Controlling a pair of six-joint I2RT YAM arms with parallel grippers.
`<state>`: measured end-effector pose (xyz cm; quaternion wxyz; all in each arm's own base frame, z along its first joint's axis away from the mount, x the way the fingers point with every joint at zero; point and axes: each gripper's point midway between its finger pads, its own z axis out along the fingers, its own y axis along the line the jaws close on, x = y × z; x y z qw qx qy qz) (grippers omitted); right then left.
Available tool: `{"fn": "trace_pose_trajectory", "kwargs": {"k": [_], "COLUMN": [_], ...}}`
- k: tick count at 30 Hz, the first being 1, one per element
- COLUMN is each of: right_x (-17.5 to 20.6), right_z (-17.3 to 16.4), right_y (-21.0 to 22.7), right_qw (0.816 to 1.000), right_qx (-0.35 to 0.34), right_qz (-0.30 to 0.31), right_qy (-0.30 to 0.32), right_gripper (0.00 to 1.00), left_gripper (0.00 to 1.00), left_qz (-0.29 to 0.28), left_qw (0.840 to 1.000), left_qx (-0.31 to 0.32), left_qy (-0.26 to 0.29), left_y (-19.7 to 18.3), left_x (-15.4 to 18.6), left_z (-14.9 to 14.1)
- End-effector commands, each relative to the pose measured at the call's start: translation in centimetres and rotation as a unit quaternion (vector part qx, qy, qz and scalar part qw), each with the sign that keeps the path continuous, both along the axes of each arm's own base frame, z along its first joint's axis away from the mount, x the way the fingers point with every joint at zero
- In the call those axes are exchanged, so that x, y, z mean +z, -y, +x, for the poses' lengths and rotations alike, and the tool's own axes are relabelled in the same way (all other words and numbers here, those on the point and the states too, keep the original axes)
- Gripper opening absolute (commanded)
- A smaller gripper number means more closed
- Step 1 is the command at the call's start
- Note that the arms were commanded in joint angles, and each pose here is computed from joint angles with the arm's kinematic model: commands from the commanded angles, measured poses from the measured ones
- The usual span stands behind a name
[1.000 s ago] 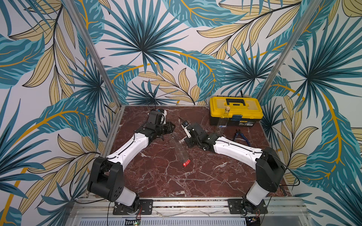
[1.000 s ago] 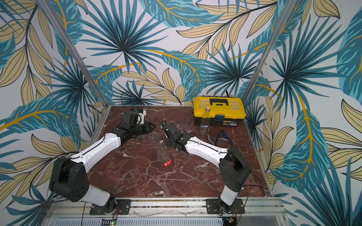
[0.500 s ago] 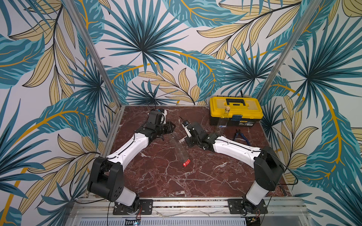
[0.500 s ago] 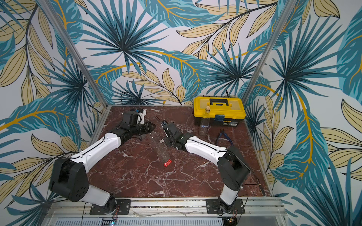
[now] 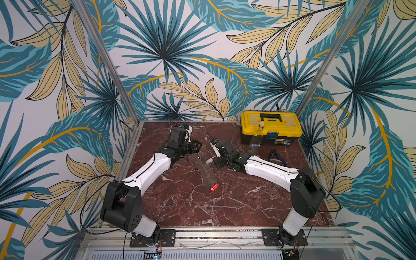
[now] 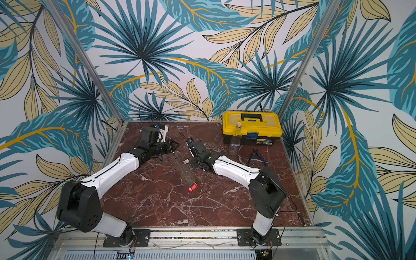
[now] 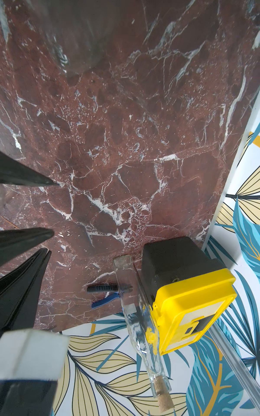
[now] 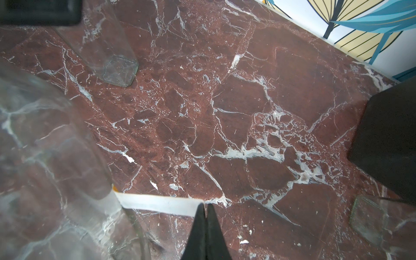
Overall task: Remove the label from the bottle
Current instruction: Tear open the label from the bottle, then place the bottle at the center of the board.
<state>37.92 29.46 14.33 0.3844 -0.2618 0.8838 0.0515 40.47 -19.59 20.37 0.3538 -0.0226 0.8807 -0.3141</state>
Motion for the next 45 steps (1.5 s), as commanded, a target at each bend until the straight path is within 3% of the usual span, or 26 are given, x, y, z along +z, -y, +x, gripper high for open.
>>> {"fn": "trace_pose_trajectory", "kwargs": {"k": [1,25,45], "right_x": [-0.5,-0.7,0.7], "right_z": [0.8,2.1,-0.5], "right_y": [0.0,0.2,1.7], "right_qw": [1.000,1.000,0.998], "right_qx": [-0.009,-0.019,-0.012], "right_qz": [0.004,0.013,0.031], "right_qy": [-0.002,-0.004,-0.049], "right_gripper": [0.00,0.00,0.00], "left_gripper": [0.00,0.00,0.00], "left_qz": [-0.014,-0.015,-0.018], "left_qw": [0.999,0.998,0.989], "left_qx": [-0.011,-0.024,-0.012], "left_qy": [0.034,0.049,0.145], "left_y": [0.2,0.5,0.7], "left_x": [2.2,3.0,11.0], "left_z": [0.1,0.0,3.0]}}
